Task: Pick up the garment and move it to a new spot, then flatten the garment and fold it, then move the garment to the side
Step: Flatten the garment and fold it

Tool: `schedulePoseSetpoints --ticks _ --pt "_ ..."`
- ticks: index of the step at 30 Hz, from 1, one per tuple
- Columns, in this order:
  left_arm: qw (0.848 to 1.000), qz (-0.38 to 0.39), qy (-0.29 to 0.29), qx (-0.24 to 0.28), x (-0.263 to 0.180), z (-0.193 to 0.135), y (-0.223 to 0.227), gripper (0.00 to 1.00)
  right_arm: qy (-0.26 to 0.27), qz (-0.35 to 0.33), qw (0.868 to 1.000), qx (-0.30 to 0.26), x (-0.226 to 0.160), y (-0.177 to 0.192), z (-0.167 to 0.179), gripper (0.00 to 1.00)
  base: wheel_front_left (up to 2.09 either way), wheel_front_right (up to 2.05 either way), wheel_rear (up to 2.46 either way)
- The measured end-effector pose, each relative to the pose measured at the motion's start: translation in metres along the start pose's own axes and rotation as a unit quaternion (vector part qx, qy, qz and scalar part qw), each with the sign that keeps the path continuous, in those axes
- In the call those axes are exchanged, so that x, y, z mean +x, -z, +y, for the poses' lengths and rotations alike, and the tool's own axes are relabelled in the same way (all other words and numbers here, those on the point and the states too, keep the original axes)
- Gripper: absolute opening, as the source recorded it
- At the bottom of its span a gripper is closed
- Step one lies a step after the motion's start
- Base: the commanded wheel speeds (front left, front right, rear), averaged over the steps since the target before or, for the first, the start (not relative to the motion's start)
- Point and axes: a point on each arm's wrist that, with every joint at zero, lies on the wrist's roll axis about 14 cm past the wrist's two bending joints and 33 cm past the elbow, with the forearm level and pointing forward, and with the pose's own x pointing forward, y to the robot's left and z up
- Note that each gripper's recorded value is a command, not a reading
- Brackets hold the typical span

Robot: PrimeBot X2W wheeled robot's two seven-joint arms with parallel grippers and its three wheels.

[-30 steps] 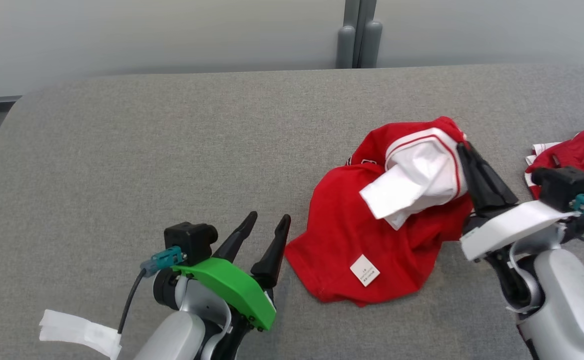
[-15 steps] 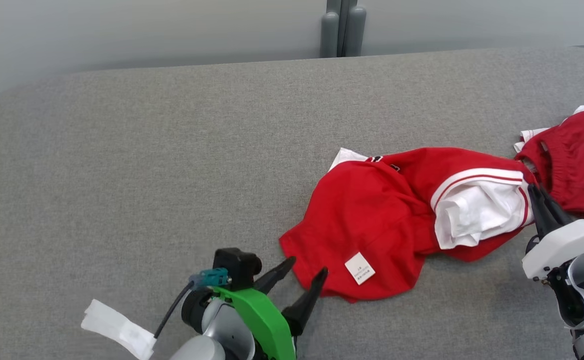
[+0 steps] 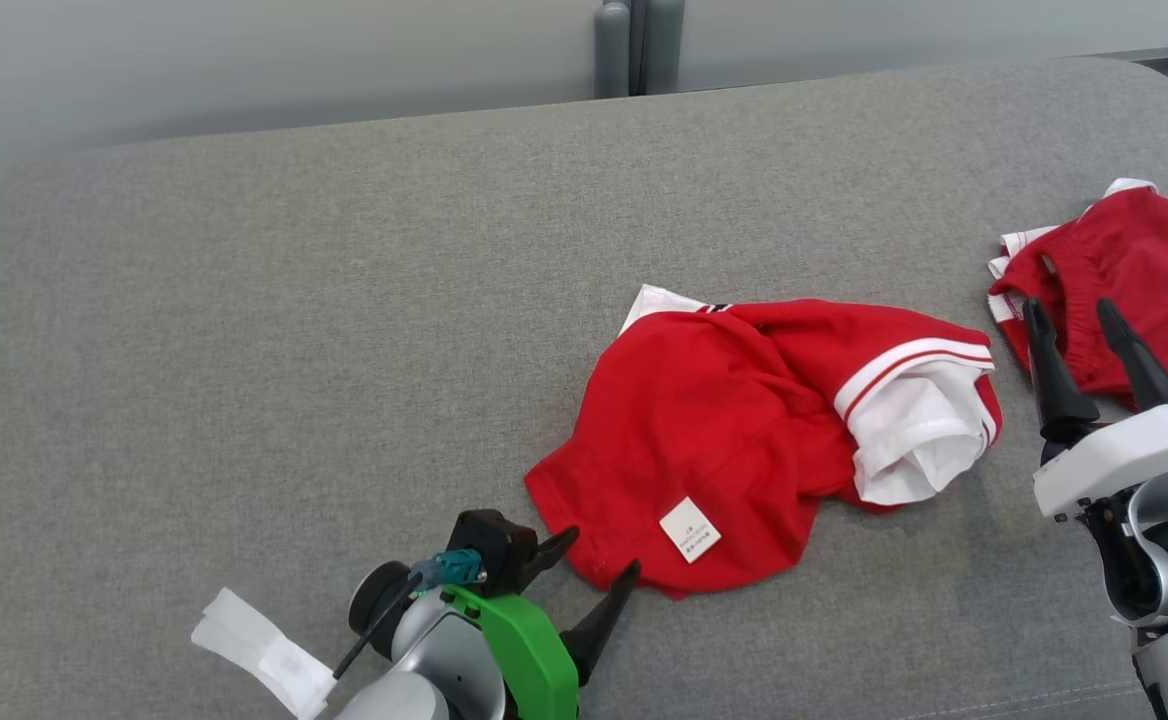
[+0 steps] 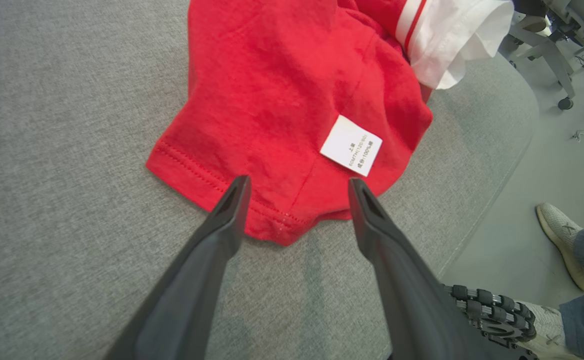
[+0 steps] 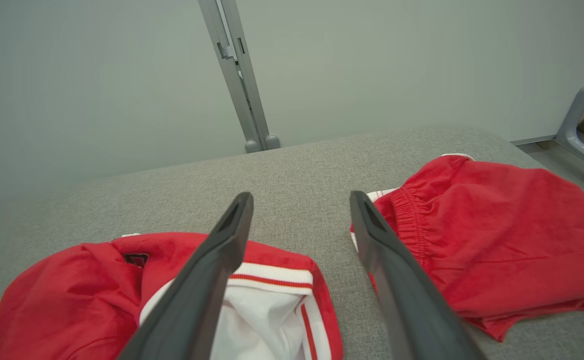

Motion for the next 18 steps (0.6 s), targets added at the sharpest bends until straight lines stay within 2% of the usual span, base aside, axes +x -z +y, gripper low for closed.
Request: schedulePoseSetpoints --ticks 4,7,9,10,12,15,18 --pt "1.000 0.017 0.004 0.007 0.004 0.001 0.010 0.80 0.003 -0.022 1.000 0.010 -0.002 -0.009 0.003 1.00 0.00 0.00 0.00" --pt "0.999 0.033 0.001 0.006 0.007 0.005 0.020 0.75 0.012 -0.043 0.997 0.057 -0.003 -0.016 0.006 1.00 0.00 0.00 0.00" --pt "0.999 0.036 0.002 0.007 0.009 0.007 0.022 0.75 0.014 -0.049 0.996 0.078 -0.005 -0.018 0.009 1.00 0.00 0.00 0.00" --pt "0.999 0.041 0.002 0.009 0.010 0.008 0.025 0.69 0.016 -0.055 0.995 0.085 -0.005 -0.020 0.009 1.00 0.00 0.00 0.00" --pt "0.999 0.049 0.002 0.008 0.012 0.009 0.030 0.72 0.021 -0.064 0.994 0.090 -0.007 -0.024 0.005 1.00 0.00 0.00 0.00" --pt "0.998 0.058 0.006 0.008 0.014 0.008 0.035 0.62 0.033 -0.070 0.993 0.087 -0.012 -0.027 -0.004 1.00 0.00 0.00 0.00" --pt "0.998 0.068 0.005 0.005 0.016 0.009 0.041 0.63 0.045 -0.066 0.993 0.084 -0.017 -0.023 -0.011 1.00 0.00 0.00 0.00"
